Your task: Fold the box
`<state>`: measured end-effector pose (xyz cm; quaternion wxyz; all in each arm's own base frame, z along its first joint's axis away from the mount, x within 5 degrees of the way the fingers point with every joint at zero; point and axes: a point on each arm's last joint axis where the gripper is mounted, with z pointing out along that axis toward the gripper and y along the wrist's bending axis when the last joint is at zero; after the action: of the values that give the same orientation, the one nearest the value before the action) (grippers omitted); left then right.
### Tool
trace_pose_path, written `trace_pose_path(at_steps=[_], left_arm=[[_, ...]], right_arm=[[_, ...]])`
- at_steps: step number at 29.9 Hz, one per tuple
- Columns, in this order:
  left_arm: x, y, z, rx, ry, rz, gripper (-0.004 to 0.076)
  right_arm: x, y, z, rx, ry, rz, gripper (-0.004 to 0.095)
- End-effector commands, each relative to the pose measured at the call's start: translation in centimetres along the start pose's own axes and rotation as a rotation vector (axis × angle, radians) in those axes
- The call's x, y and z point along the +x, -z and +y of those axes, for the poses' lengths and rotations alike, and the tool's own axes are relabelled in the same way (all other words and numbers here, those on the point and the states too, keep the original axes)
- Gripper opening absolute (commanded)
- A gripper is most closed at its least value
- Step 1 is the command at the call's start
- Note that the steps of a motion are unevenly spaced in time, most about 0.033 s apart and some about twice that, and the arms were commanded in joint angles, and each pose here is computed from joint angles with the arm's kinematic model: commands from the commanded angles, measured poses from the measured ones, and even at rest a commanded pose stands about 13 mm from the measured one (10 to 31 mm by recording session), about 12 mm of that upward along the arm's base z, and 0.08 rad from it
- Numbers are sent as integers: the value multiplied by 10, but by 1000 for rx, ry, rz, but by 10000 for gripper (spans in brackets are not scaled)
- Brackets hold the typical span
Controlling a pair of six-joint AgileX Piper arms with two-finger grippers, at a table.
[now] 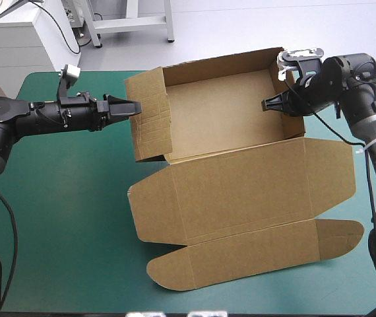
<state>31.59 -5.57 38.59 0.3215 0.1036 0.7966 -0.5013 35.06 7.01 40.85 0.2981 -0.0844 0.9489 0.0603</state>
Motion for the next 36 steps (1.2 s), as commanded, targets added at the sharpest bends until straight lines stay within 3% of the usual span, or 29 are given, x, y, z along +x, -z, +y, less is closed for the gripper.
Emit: trace_pose_path(at_steps=[1,8,16,24,36], left_arm=[[1,6,-35,122,-46,14,516],[5,-4,-38,136,-51,35,500],[6,-15,-36,34,-30,26,491],[4,-11,-37,-57,-46,-23,491],[15,-38,-49,-271,-119,-22,491]], right_arm=[[-9,29,2,-22,-24,-141,-19],[-11,29,8,-91,-49,-157,-19],[-14,29,12,-121,-56,-191,-13],[-11,33,44,76,55,-223,-13],[-11,37,65,64,45,-270,-13]])
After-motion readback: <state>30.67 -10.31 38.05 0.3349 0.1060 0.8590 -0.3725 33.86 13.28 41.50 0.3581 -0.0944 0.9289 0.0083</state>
